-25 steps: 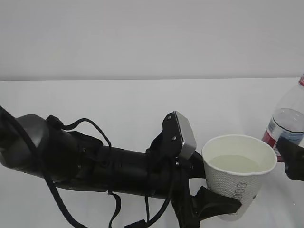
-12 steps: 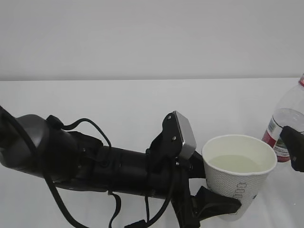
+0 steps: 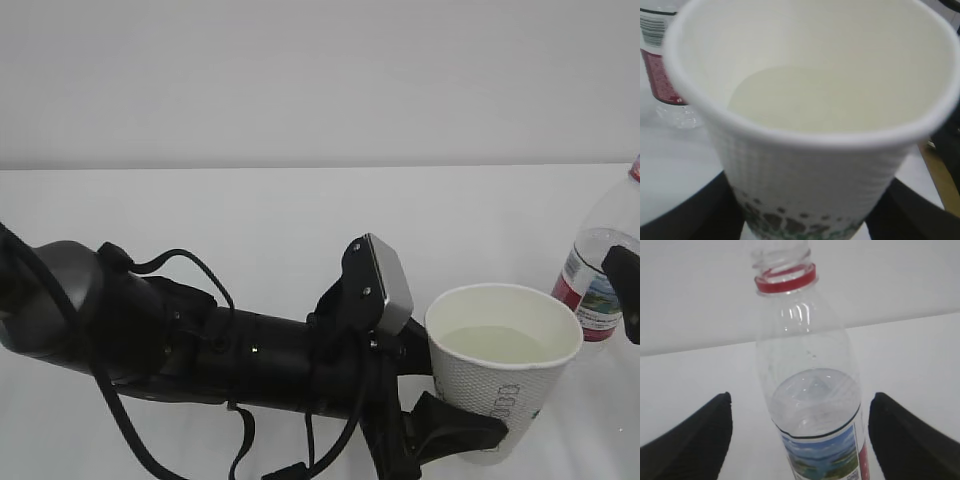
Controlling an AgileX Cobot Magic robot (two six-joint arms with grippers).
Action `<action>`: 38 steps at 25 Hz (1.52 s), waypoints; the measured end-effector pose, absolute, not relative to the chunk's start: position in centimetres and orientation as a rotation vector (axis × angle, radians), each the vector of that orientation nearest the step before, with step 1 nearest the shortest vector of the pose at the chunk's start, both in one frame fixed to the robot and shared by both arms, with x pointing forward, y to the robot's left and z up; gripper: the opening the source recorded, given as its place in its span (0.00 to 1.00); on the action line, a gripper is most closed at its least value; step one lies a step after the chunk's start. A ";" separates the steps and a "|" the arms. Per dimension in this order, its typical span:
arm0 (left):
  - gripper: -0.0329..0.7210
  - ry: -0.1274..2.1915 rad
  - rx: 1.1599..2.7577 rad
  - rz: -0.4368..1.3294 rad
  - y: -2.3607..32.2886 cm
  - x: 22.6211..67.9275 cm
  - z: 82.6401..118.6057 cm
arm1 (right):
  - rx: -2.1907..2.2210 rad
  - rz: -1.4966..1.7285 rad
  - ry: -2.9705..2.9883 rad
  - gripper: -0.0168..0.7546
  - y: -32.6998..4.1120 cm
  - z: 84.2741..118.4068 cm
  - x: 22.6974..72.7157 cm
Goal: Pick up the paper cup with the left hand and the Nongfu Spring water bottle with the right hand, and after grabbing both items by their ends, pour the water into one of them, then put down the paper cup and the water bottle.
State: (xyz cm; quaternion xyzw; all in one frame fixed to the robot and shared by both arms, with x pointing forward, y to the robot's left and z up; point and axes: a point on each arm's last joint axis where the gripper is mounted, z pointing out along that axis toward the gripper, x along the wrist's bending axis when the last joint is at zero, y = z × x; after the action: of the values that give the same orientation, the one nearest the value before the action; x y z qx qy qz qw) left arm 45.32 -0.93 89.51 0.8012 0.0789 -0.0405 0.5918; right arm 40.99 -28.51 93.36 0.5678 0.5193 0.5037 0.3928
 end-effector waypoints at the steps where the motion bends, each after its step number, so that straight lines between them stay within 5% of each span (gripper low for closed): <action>1: 0.70 0.184 1.864 -0.094 -0.9 45.3 89.5 | 1.441 1.279 1.318 0.86 -28.5 93.4 41.0; 22: 0.70 0.194 1.887 -0.083 -0.9 45.4 89.3 | 1.397 1.258 1.327 0.85 -28.4 99.7 43.4; 38: 0.70 0.257 1.860 -0.068 -0.9 45.8 89.5 | 1.440 1.222 1.367 0.85 -28.4 100.6 42.4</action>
State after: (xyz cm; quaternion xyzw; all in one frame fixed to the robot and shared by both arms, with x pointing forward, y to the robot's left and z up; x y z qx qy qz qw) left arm 45.82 -0.88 89.46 0.7992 0.1104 -0.0294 0.5901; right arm 42.39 -28.44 100.64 0.5675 0.5389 0.4818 0.3941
